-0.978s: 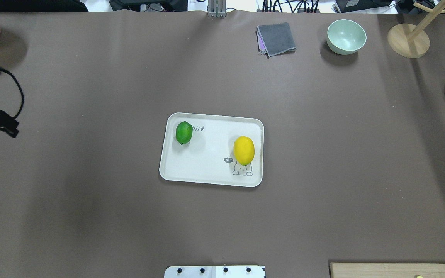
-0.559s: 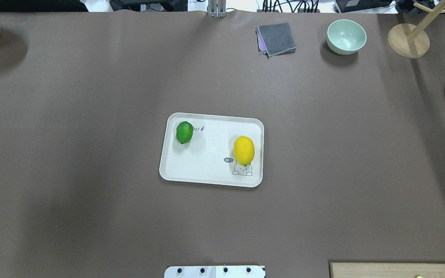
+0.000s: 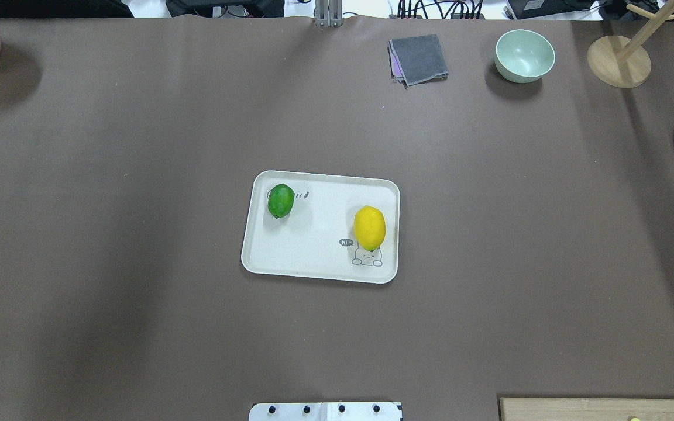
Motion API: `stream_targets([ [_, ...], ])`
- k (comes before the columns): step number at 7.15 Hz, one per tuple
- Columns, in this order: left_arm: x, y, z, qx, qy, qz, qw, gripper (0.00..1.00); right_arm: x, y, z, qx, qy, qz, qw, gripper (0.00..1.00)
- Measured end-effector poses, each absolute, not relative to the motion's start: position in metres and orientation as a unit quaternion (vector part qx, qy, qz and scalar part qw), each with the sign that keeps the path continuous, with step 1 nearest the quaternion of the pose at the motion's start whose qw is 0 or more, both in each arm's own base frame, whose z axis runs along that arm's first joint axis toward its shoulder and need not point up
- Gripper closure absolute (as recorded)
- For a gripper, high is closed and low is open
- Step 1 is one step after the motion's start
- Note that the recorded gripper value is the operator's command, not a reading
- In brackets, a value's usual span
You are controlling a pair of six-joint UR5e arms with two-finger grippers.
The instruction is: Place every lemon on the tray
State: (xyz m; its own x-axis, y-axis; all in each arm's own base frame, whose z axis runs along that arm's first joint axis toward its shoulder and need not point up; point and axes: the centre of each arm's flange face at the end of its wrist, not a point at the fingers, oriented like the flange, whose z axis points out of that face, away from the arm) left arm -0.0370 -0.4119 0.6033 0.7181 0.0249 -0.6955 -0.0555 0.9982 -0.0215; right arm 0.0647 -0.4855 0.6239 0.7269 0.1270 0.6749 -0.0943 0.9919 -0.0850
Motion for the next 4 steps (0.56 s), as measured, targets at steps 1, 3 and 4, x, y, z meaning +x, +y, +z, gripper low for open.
stream_targets([
  [1, -0.06, -0.399, 0.616, -0.021, 0.375, 0.015, 0.926, 0.02, 0.065, -0.486, 0.624, -0.023, -0.364, 0.06, 0.929, 0.0],
  [3, -0.088, -0.376, 0.643, -0.027, 0.379, 0.003, 0.925, 0.02, 0.065, -0.487, 0.624, -0.022, -0.363, 0.059, 0.93, 0.0],
  [4, -0.093, -0.367, 0.651, -0.038, 0.38, -0.008, 0.924, 0.02, 0.065, -0.489, 0.622, -0.02, -0.362, 0.059, 0.93, 0.0],
])
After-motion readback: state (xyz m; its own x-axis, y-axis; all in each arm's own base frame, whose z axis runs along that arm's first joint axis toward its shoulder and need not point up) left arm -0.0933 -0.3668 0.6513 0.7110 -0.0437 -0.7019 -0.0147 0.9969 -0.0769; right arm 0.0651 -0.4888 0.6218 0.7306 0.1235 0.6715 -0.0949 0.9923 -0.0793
